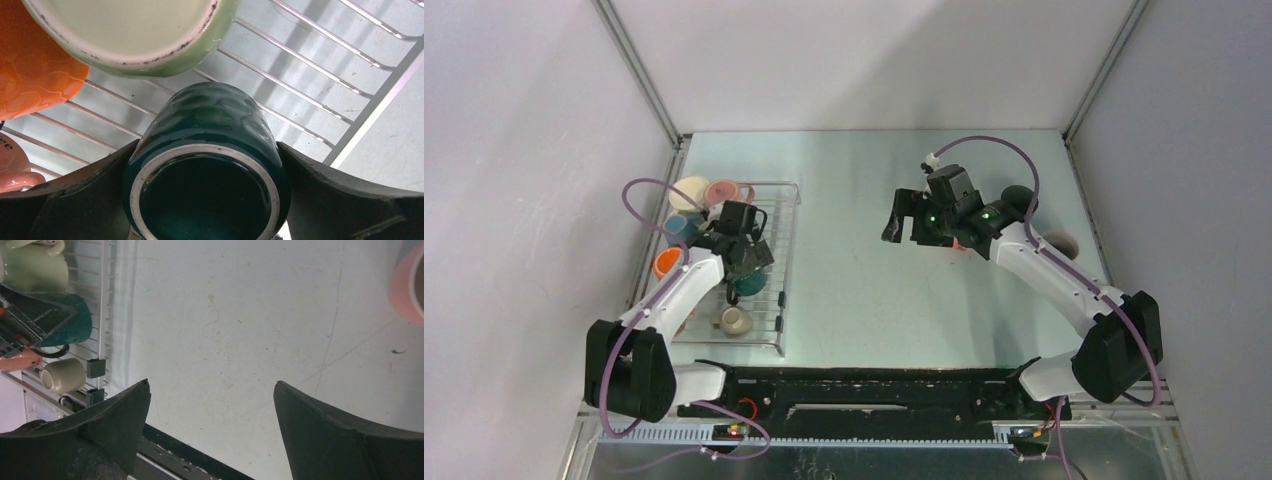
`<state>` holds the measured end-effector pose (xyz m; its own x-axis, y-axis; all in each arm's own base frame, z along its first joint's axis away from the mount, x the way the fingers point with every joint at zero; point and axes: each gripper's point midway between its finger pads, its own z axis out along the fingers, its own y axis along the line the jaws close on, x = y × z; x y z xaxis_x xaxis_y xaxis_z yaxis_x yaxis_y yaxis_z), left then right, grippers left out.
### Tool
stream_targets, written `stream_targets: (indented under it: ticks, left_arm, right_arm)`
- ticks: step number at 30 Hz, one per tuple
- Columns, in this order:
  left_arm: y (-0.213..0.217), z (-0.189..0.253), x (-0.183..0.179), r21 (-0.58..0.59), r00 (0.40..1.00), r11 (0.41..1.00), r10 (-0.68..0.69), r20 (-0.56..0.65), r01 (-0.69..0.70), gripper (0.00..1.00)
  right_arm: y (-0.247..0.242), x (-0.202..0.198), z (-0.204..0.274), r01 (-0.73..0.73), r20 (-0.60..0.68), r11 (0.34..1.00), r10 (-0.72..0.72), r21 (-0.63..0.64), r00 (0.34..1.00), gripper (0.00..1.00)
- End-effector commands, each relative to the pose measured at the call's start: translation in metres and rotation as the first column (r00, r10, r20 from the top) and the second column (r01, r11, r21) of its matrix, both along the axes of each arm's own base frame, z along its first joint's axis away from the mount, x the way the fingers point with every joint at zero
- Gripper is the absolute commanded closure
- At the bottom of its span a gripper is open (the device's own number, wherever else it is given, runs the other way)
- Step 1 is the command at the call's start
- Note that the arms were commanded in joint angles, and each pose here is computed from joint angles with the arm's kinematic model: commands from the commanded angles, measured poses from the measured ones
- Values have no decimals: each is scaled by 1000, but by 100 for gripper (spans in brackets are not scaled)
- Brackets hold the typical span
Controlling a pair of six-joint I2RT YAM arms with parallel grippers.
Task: Unload the cups from the dish rack
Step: Adjust the cup in the dish rack.
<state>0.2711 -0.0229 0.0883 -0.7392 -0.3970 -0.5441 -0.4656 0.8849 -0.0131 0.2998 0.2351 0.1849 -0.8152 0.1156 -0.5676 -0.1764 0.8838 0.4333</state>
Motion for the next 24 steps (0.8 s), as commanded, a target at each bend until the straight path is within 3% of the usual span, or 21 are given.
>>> stream_targets:
  ticks: [1, 19, 24]
  left_arm:
    - [-10, 30, 22, -22, 995, 999, -44, 95, 46, 62]
    - [-15, 55, 30, -21, 986, 995, -89, 140, 93, 69]
    - [-18, 48, 35, -20, 989, 994, -105, 102, 107, 72]
  right_arm:
    - [19, 5, 12, -23, 33, 997, 21, 69, 999, 0]
    - [71, 0, 16, -129, 27, 970, 126, 205, 992, 0]
    - [86, -2, 7, -159, -11, 957, 166, 242, 986, 0]
